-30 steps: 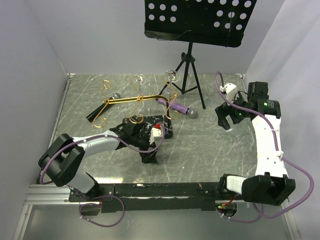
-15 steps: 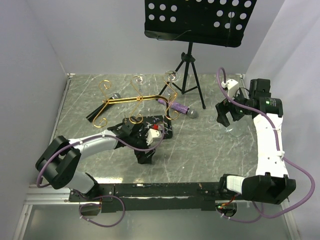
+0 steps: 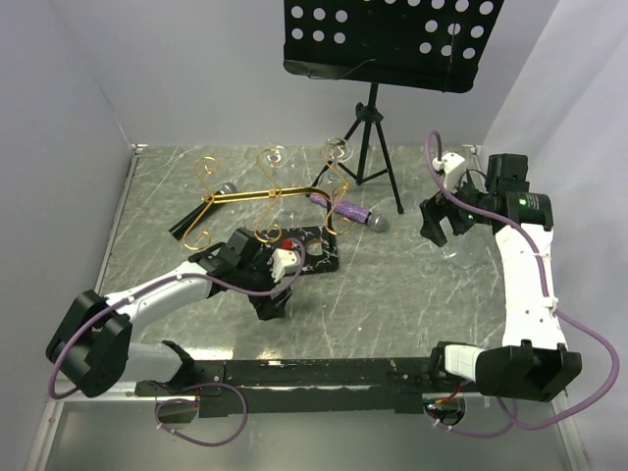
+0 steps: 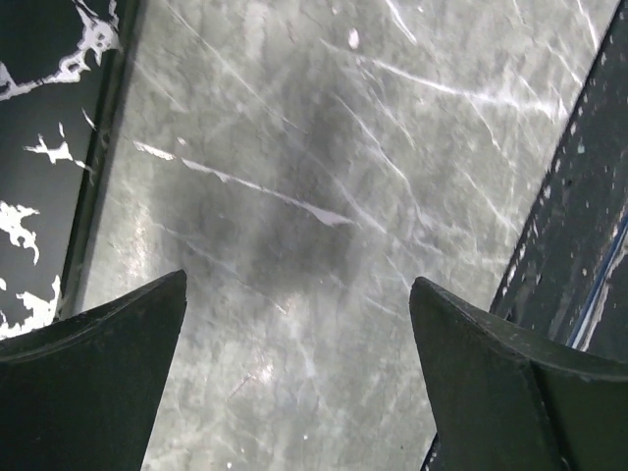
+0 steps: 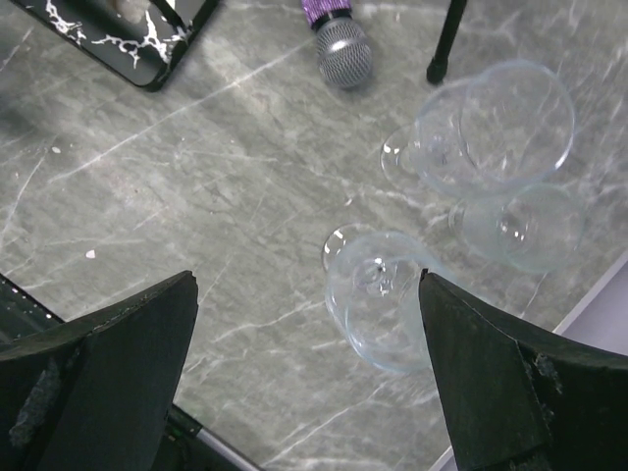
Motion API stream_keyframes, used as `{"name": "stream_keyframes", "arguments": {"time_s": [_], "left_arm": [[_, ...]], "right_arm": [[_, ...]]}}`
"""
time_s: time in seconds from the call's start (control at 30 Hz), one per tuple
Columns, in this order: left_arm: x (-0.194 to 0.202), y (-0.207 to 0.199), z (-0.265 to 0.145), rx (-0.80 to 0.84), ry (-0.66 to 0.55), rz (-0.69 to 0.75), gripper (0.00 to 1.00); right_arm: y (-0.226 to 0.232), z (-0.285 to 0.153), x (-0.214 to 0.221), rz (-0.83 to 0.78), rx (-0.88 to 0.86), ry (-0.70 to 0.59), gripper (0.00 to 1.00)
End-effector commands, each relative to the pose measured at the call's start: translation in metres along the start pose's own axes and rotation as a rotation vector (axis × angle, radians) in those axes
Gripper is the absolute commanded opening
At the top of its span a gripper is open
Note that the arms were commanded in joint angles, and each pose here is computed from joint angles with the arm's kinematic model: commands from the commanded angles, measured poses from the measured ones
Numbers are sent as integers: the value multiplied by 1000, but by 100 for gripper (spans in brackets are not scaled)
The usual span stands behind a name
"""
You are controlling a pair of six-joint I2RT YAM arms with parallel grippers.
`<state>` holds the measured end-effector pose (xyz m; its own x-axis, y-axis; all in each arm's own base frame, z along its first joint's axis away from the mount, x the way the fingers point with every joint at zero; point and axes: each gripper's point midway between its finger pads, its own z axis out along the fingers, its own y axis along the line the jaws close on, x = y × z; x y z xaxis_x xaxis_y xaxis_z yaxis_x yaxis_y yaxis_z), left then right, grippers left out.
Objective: Take the wine glass off the wine glass rack
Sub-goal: Place the wine glass at the center of the board, then adjust the wine rack at the center of the board.
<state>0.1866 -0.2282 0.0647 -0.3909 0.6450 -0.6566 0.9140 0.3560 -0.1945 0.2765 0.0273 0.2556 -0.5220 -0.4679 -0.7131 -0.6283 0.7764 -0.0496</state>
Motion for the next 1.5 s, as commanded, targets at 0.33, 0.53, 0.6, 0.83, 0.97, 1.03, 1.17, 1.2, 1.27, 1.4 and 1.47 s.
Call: {"name": "stream_keyframes", "arguments": {"time_s": [0.33, 0.53, 0.6, 0.83, 0.97, 1.03, 1.17, 1.2, 1.27, 1.4, 1.47], "left_arm": [[12, -29, -27, 94, -36, 257, 100], [21, -41, -53, 78, -39, 371, 100], [14, -49, -64, 87, -70, 369, 100], [-56, -64, -137, 23, -154, 459, 100], [-103, -58, -187, -140, -242, 414, 100], [-121, -36, -212, -261, -268, 330, 100], [-139, 15, -253, -422, -245, 137, 100], [-137, 22, -254, -424, -218, 96, 100], [-132, 35, -254, -433, -162, 36, 100], [-103, 70, -257, -508, -59, -136, 100], [-94, 78, -260, -489, -56, -228, 99]], "right_arm": [[32, 16, -43, -221, -79, -120, 100], [48, 16, -68, -295, -106, -248, 100], [52, 28, -71, -317, -91, -236, 100], [76, 51, -95, -336, -165, -262, 100], [75, 63, -106, -333, -145, -275, 100], [65, 67, -112, -328, -99, -277, 100], [59, 75, -129, -344, -72, -287, 99], [59, 75, -134, -349, -70, -292, 99], [62, 77, -137, -362, -78, -289, 99], [72, 81, -131, -362, -95, -282, 99], [77, 82, -126, -369, -111, -274, 99]]}}
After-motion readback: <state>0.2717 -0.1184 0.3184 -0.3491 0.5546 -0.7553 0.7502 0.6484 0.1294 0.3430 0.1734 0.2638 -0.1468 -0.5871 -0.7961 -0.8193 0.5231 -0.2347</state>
